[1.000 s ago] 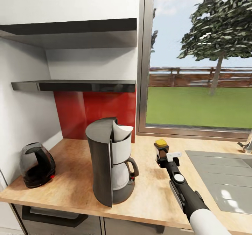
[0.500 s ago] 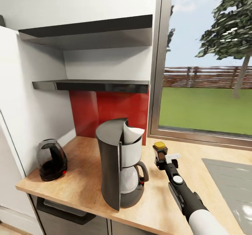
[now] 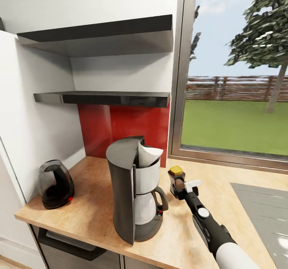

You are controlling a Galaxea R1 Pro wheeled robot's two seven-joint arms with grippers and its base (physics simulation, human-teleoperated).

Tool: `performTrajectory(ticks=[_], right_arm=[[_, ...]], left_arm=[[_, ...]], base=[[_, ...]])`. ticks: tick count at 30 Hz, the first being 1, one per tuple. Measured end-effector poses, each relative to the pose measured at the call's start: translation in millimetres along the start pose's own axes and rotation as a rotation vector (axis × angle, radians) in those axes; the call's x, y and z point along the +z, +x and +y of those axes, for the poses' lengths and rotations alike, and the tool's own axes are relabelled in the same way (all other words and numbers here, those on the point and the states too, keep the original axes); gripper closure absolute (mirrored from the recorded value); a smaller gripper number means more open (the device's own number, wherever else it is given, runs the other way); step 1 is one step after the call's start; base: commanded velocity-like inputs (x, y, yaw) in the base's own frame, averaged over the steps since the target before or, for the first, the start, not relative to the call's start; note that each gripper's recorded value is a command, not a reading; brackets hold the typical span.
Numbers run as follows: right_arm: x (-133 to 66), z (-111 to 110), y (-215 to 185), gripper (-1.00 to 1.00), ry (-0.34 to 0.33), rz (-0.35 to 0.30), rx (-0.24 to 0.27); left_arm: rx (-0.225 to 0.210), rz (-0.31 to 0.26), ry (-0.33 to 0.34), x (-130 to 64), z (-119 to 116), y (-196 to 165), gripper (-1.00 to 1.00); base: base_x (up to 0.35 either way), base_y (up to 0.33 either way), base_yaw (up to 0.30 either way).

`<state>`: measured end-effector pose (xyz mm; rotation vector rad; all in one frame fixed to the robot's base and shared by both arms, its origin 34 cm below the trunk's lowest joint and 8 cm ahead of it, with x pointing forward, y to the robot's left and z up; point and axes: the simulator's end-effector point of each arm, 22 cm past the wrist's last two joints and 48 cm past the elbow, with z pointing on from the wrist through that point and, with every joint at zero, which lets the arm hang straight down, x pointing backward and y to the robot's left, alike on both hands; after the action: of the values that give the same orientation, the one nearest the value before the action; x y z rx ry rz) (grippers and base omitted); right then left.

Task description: Set up a coffee station on the kitchen countertop: keep the coffee maker on the countertop, move the bottle of coffee from the kitchen shelf to the counter next to the coffee maker, place a paper coffee filter on top of the coffee maker, put the saucer next to the coffee maker with the coffee cup on the saucer, and place the electric kettle next to the coffee maker.

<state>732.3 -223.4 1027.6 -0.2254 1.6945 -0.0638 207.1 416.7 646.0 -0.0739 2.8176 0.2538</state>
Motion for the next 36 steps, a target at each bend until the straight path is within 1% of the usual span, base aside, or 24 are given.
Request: performTrajectory(ticks=[12, 18, 20, 23, 28, 36], right_arm=[[-0.9, 4, 6, 1.00, -0.007, 0.012, 0.002], [-1.0, 6, 6, 1.00, -0.010, 0.012, 0.003], [-1.4, 9, 10, 1.00, -0.014, 0.021, 0.005], [-3.8, 17, 25, 1.00, -0.027, 0.053, 0.010], [-4.4, 26, 28, 1.00, -0.038, 0.060, 0.019], [-4.2, 28, 27, 1.00, -0.038, 0.059, 0.023]], left_arm=[[-0.001, 0.000, -0.001, 0.0, 0, 0, -1.00], [-0.001, 0.000, -0.002, 0.0, 1, 0, -1.00], [-0.001, 0.000, -0.002, 0.0, 0, 0, -1.00], [-0.001, 0.000, -0.001, 0.0, 0, 0, -1.00], [-0.002, -0.001, -0.002, 0.0, 1, 0, -1.00], [-0.004, -0.001, -0.037, 0.1, 8, -1, -1.00]], base=[[0.000, 0.001, 0.000], [-0.043, 0.116, 0.000], [-0.013, 0.031, 0.000], [-0.004, 0.009, 0.000], [0.000, 0.001, 0.000], [0.000, 0.000, 0.000]])
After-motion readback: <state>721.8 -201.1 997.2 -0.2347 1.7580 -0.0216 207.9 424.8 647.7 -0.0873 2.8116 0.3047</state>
